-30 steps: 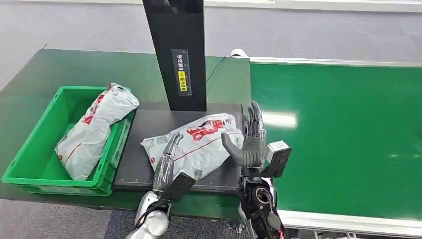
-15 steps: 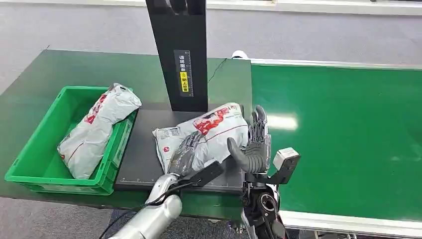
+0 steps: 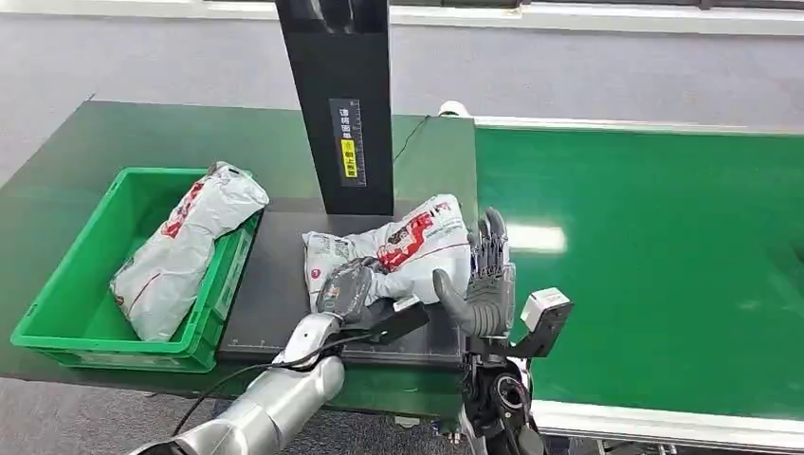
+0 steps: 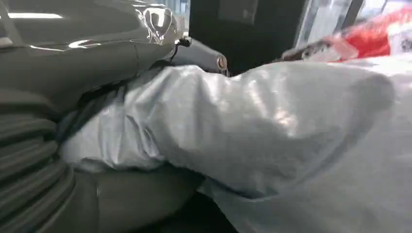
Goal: Moved the parcel from conveyor to table for the left to box.
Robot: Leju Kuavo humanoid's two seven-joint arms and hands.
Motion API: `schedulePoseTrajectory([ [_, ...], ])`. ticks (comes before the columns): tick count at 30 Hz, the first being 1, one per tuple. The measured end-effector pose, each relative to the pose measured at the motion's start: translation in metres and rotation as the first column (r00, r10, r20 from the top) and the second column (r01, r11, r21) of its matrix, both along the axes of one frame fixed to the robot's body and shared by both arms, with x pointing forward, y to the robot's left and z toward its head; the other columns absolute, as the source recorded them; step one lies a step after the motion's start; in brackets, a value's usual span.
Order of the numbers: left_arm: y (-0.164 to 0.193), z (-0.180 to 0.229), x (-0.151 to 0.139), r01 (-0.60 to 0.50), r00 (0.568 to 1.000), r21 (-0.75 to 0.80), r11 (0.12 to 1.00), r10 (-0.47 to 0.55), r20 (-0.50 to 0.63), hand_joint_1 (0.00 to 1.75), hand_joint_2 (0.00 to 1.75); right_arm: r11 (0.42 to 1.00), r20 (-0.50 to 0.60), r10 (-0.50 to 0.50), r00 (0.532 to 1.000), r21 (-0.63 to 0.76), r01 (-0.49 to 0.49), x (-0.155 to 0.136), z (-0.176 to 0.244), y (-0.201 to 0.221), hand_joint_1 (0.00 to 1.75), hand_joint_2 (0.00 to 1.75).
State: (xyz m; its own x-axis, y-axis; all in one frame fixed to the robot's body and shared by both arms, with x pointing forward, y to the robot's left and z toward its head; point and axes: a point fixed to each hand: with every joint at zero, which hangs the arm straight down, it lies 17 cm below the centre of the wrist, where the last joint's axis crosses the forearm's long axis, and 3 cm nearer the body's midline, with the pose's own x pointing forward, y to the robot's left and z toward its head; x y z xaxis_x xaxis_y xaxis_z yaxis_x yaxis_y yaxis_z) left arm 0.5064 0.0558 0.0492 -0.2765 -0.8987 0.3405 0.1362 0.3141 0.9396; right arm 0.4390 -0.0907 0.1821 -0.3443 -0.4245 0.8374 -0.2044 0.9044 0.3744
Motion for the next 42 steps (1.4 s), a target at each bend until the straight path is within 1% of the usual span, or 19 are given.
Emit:
schedulePoseTrajectory([
  [3,0.001,0.009,-0.001,0.001,0.999,-0.070,0.998,0.002,0.041,1.75,1.75,1.000,-0.009,-0.003,1.000,-0.001,0.003,-0.001,-0.004,-0.002,0.00,1.75],
  [4,0.000,0.017,-0.001,0.011,0.998,-0.113,0.994,-0.003,0.070,1.75,1.75,1.000,-0.012,-0.003,1.000,-0.002,0.003,-0.002,-0.006,-0.001,0.00,1.75],
  [6,0.002,0.032,-0.005,0.029,0.991,-0.232,0.972,0.002,0.131,1.75,1.75,1.000,-0.019,-0.006,1.000,-0.006,0.006,-0.004,-0.009,-0.002,0.00,1.75],
  [8,0.007,0.049,-0.011,0.046,0.984,-0.367,0.929,0.021,0.176,1.75,1.75,1.000,-0.027,-0.019,0.999,-0.011,0.019,-0.005,-0.013,-0.005,0.00,1.75],
  [10,0.015,0.065,-0.016,0.055,0.978,-0.486,0.872,0.052,0.204,1.75,1.75,0.999,-0.033,-0.033,0.999,-0.016,0.032,-0.006,-0.017,-0.008,0.00,1.75],
  [13,0.033,0.100,-0.023,0.087,0.961,-0.649,0.756,0.107,0.254,1.75,1.75,0.998,-0.044,-0.055,0.998,-0.026,0.054,-0.009,-0.025,-0.016,0.00,1.75],
  [17,0.064,0.149,-0.037,0.167,0.931,-0.790,0.590,0.169,0.323,1.75,1.75,0.997,-0.062,-0.068,0.996,-0.036,0.066,-0.012,-0.034,-0.022,0.00,1.75],
  [20,0.092,0.186,-0.055,0.241,0.892,-0.823,0.513,0.217,0.396,1.75,1.75,0.997,-0.073,-0.076,0.994,-0.041,0.073,-0.015,-0.040,-0.026,0.00,1.75],
  [22,0.113,0.215,-0.072,0.301,0.846,-0.822,0.484,0.263,0.465,1.75,1.75,0.996,-0.075,-0.083,0.994,-0.042,0.080,-0.017,-0.042,-0.029,0.00,1.75],
  [23,0.121,0.223,-0.078,0.316,0.830,-0.819,0.478,0.280,0.483,1.75,1.75,0.996,-0.075,-0.086,0.993,-0.045,0.083,-0.017,-0.042,-0.030,0.00,1.75],
  [27,0.159,0.249,-0.100,0.354,0.766,-0.822,0.447,0.367,0.529,1.75,1.75,0.995,-0.069,-0.086,0.994,-0.051,0.082,-0.019,-0.042,-0.032,0.00,1.75],
  [30,0.195,0.257,-0.105,0.358,0.737,-0.845,0.398,0.435,0.517,1.75,1.75,0.995,-0.061,-0.083,0.995,-0.055,0.080,-0.021,-0.040,-0.032,0.00,1.75],
  [34,0.232,0.256,-0.105,0.333,0.713,-0.855,0.396,0.488,0.504,1.75,1.75,0.996,-0.055,-0.076,0.996,-0.054,0.074,-0.021,-0.038,-0.032,0.00,1.75],
  [36,0.262,0.250,-0.099,0.277,0.699,-0.867,0.413,0.533,0.477,1.73,1.75,0.997,-0.051,-0.069,0.996,-0.050,0.066,-0.022,-0.037,-0.031,0.00,1.75],
  [38,0.292,0.237,-0.084,0.185,0.691,-0.879,0.439,0.578,0.434,1.57,1.75,0.997,-0.046,-0.060,0.997,-0.046,0.058,-0.022,-0.035,-0.029,0.00,1.75],
  [40,0.322,0.219,-0.068,0.094,0.683,-0.876,0.472,0.610,0.402,1.55,1.75,0.998,-0.044,-0.055,0.998,-0.044,0.053,-0.024,-0.034,-0.028,0.00,1.75],
  [42,0.348,0.198,-0.049,0.001,0.697,-0.872,0.489,0.625,0.352,1.55,1.75,0.998,-0.043,-0.054,0.998,-0.043,0.052,-0.025,-0.034,-0.028,0.00,1.75],
])
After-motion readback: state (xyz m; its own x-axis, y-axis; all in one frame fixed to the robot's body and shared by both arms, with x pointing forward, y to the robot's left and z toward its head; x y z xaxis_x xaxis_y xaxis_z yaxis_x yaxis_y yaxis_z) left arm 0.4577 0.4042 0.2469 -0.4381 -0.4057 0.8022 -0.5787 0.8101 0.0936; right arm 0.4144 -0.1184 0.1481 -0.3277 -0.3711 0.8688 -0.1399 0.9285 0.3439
